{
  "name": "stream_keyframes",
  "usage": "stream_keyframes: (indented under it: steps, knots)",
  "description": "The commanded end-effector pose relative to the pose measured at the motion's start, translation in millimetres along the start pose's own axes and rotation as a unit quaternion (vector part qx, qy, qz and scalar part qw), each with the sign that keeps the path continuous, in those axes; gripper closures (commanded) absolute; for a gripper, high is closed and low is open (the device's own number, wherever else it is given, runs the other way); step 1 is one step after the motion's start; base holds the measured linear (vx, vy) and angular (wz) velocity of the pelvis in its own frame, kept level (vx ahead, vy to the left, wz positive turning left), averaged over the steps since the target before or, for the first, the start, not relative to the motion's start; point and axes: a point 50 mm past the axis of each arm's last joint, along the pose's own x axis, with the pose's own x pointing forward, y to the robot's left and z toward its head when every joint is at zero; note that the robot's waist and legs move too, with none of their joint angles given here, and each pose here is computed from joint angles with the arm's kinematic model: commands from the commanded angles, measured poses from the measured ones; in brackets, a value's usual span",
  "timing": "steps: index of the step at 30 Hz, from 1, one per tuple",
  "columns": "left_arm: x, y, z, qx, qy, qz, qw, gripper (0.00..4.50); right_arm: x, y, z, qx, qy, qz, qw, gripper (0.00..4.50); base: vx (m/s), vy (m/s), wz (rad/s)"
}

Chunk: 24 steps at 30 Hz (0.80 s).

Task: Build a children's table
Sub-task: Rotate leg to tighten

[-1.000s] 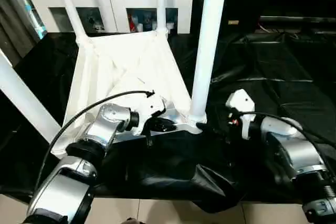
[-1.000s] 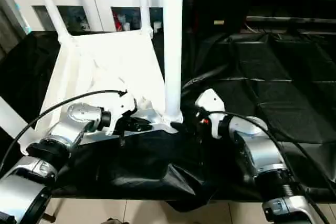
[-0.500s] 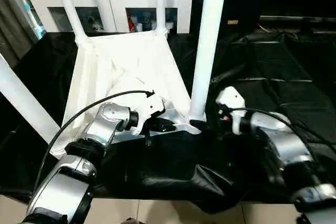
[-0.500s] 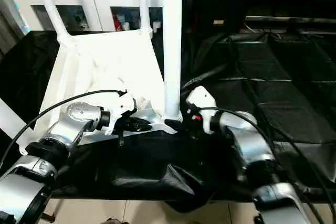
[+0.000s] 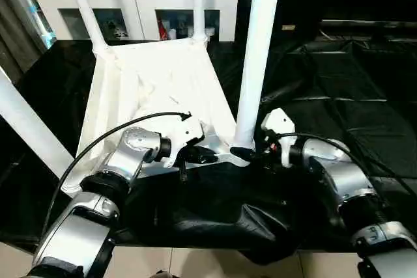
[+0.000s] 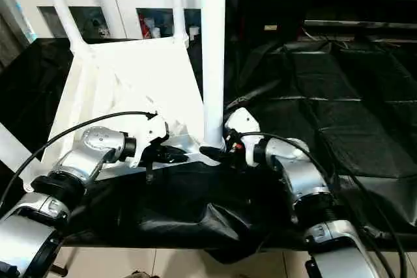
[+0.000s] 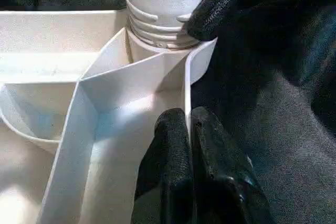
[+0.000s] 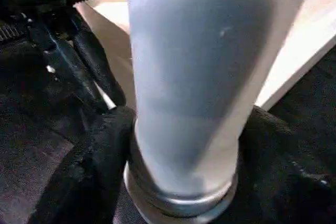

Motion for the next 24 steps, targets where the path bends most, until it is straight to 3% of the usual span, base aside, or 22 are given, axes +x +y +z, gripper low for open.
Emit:
stream_keyframes:
  steps: [1,6,8,12,17,18,19,20,24]
  knots:
    - [1.2,-7.6,-19.5,-0.031,0.033,-0.020,0.999,4.50,2.2,0.2,-2.1,0.000,0.005,-0.004,1.000,1.62,0.000,0.000,0.00]
    - [11.6,-1.4,-9.6,-0.042,0.018,0.033,0.998,4.50,8.2,-1.6,-14.7,0.035,0.008,-0.088,0.995,1.79,0.000,0.000,0.00]
    - [24.5,2.5,1.1,-0.054,0.009,0.070,0.996,4.50,11.0,-2.6,-25.8,0.078,0.011,-0.156,0.985,1.81,0.000,0.000,0.00]
    - [48.9,6.3,21.1,-0.061,0.003,0.129,0.990,4.50,21.6,2.8,-37.5,0.114,0.026,-0.239,0.964,1.83,0.000,0.000,0.00]
    - [70.7,0.6,38.1,-0.062,-0.005,0.136,0.989,4.50,43.1,14.6,-29.9,0.099,0.024,-0.245,0.964,1.83,0.000,0.000,0.00]
    - [73.9,-1.1,40.8,-0.059,-0.007,0.131,0.990,4.50,46.8,17.1,-25.2,0.096,0.011,-0.232,0.968,1.49,0.000,0.000,0.00]
    - [73.9,-1.1,40.8,-0.059,-0.007,0.131,0.990,4.50,46.8,17.1,-25.2,0.096,0.011,-0.232,0.968,1.49,0.000,0.000,0.00]
    - [76.1,-3.1,42.9,-0.053,-0.009,0.118,0.992,4.50,47.8,17.7,-18.2,0.080,-0.007,-0.214,0.973,1.14,0.000,0.000,0.00]
    - [69.5,-3.0,37.4,-0.044,-0.006,0.090,0.995,4.50,35.2,9.6,-9.7,0.041,-0.028,-0.193,0.980,1.04,0.000,0.000,0.00]
